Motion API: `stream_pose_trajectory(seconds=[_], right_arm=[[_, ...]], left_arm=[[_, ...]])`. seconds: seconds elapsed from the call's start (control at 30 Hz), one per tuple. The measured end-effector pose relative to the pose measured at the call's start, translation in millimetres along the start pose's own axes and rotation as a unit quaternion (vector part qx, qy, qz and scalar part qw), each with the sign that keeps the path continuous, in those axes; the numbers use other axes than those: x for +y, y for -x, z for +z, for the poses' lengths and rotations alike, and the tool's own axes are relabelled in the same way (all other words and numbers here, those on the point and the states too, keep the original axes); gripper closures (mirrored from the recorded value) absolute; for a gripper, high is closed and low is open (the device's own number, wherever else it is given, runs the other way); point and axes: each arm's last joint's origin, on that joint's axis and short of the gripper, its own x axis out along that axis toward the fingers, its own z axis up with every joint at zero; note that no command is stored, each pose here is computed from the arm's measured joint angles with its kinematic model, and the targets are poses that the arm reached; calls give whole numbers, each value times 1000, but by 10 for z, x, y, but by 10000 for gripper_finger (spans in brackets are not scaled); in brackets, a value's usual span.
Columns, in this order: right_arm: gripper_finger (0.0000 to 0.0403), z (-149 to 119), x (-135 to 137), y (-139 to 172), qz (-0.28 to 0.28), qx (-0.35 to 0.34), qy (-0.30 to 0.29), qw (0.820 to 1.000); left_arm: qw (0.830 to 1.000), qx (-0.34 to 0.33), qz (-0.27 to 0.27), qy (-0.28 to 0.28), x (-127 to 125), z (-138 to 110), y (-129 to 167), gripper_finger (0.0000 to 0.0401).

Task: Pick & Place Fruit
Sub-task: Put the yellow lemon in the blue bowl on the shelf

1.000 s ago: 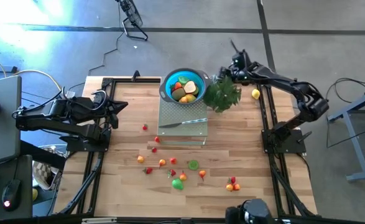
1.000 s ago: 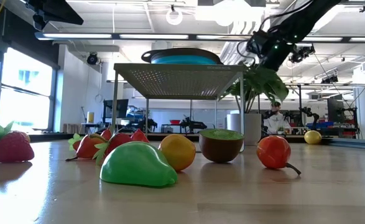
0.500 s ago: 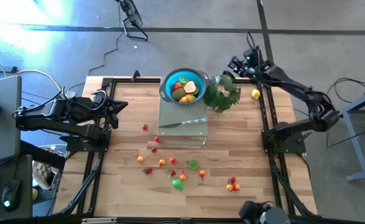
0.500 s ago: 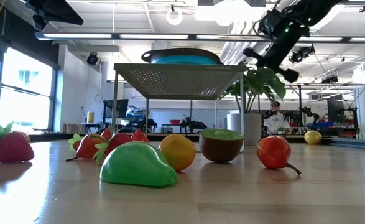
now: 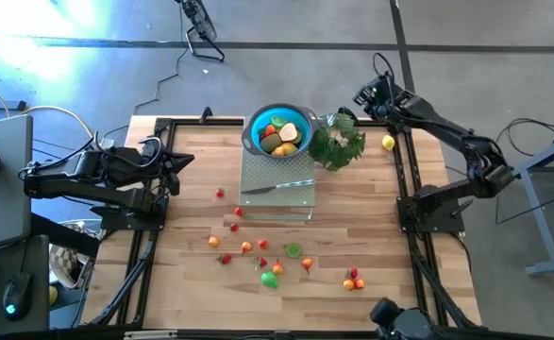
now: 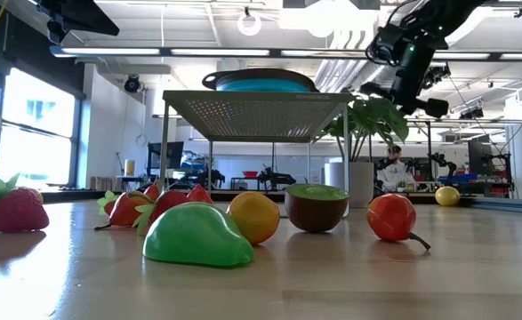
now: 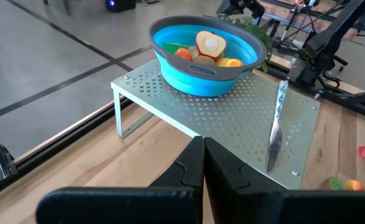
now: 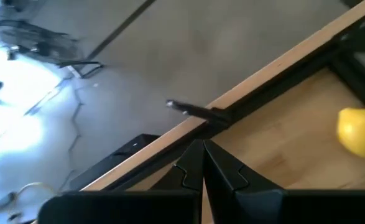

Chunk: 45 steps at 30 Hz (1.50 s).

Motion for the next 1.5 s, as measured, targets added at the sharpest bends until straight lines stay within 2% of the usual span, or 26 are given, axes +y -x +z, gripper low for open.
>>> stream_pose_trajectory(seconds=[0.37,0.63,0.87,1.07,1.3,1.5], right_arm=[[401,135,498,188,-88,-18,44,995],[401,136,743,-31,-166,4,62,984],[401,253,780,-300,-256,11,47,965],[401,411,671,-482,-371,-2,24,928],[401,490,579,-719,-400,10,5,916],[401,532,540,-783,-404,8,-63,912]], left_arm=[[1000,0,0,0,0,0,0,398],[1000,0,0,0,0,0,0,398],[1000,0,0,0,0,0,0,398],[1000,0,0,0,0,0,0,398],[1000,0,0,0,0,0,0,398],[1000,0,0,0,0,0,0,398]])
